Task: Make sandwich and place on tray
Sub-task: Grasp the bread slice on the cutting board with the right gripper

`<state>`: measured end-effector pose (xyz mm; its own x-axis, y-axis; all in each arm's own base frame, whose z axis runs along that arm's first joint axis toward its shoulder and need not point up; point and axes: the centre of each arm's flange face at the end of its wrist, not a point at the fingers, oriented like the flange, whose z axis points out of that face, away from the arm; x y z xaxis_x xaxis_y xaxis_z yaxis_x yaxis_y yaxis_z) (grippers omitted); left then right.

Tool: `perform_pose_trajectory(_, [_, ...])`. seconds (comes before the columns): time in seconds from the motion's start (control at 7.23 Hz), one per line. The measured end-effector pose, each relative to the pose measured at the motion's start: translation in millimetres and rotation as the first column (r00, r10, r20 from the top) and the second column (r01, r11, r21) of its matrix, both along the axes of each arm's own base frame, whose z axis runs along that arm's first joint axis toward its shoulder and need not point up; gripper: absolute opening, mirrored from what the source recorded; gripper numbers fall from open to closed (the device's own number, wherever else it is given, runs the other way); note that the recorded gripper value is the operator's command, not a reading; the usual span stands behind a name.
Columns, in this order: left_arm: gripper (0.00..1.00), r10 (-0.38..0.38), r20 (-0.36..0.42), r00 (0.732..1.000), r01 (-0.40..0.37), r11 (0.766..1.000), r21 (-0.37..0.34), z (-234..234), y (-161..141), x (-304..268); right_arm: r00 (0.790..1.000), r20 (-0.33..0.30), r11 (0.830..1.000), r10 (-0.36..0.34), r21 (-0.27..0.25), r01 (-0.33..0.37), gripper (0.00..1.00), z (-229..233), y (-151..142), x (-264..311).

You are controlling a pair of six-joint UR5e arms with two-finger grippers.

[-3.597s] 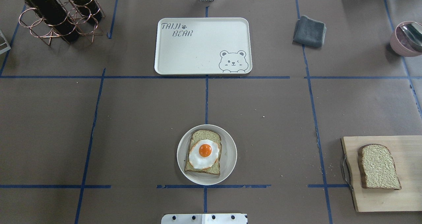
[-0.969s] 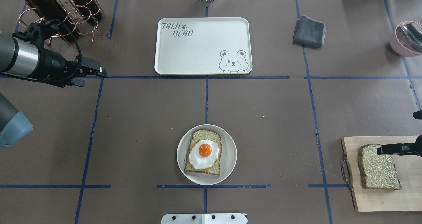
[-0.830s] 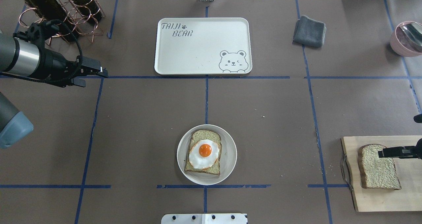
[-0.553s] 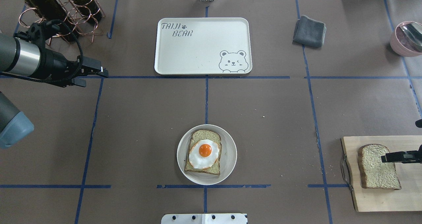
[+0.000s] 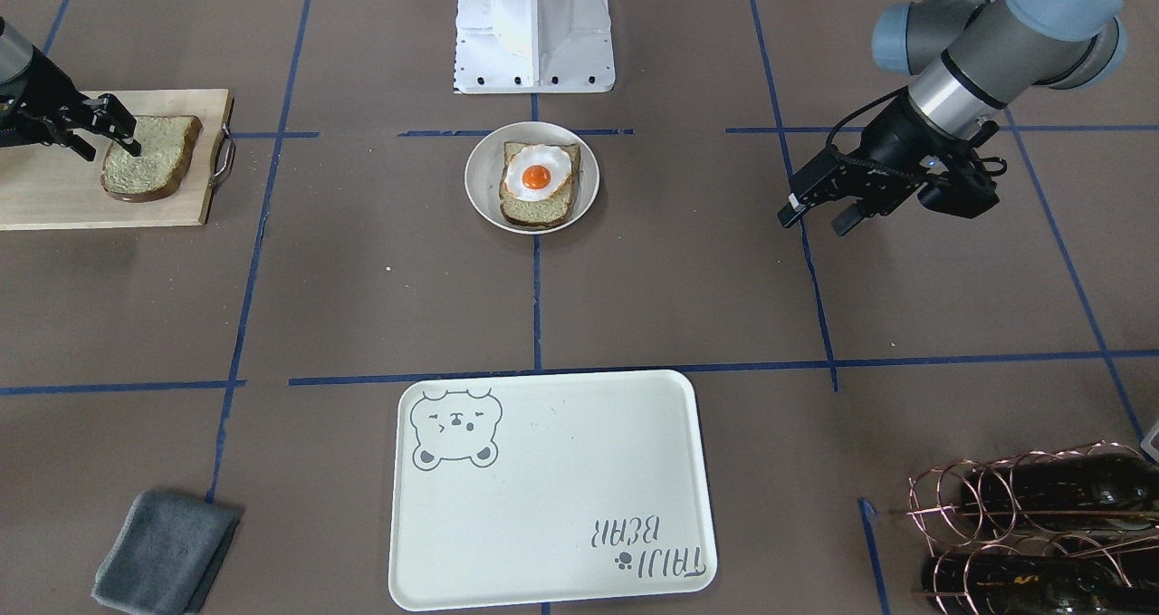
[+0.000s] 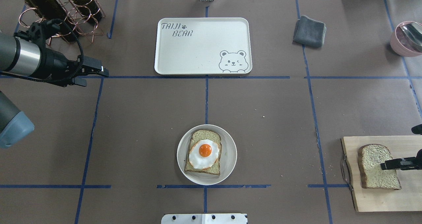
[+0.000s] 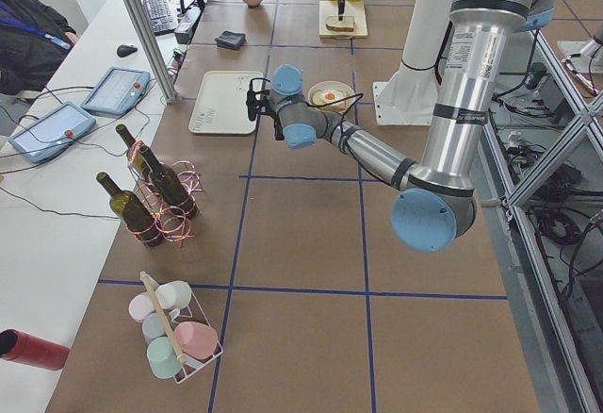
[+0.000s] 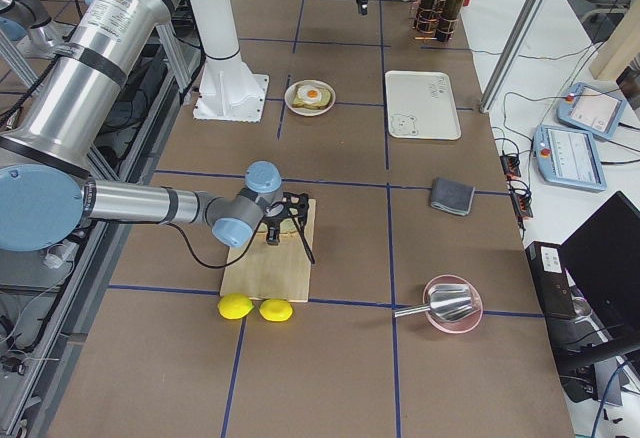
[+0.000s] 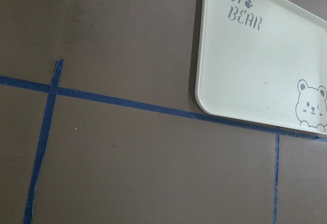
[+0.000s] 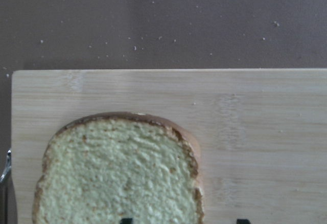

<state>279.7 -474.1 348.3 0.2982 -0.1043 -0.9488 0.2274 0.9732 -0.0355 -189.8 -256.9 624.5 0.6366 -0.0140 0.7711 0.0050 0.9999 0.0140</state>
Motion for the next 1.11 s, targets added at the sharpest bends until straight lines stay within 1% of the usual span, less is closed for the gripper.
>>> perform_pose_trajectory(0.14, [1.00,0.000,0.000,1.000,0.000,1.000,0.000,0.2,0.0,0.1,1.000,-0.002,1.000,-0.004,-0.002,0.004,0.34,0.8,1.5,0.0])
perform_pose_trajectory(0.42, [1.00,0.000,0.001,1.000,0.000,1.000,-0.001,0.7,-0.7,0.5,1.000,-0.012,1.000,-0.002,-0.005,0.002,0.03,4.3,4.6,3.9])
perform_pose_trajectory(0.55, [1.00,0.000,0.002,1.000,0.000,1.000,-0.002,1.0,-1.4,1.0,1.000,-0.017,1.000,0.000,-0.005,0.000,0.00,5.5,5.3,5.3])
perform_pose_trajectory(0.83, [1.00,0.000,0.003,1.000,0.000,1.000,-0.002,1.2,-2.4,1.8,1.000,-0.016,1.000,0.003,-0.003,-0.003,0.00,5.0,4.8,5.3])
perform_pose_trajectory(1.11, [1.00,0.000,0.005,1.000,0.000,1.000,-0.003,2.0,-2.7,2.5,1.000,0.001,1.000,0.003,0.008,-0.003,0.00,-3.5,2.1,2.2])
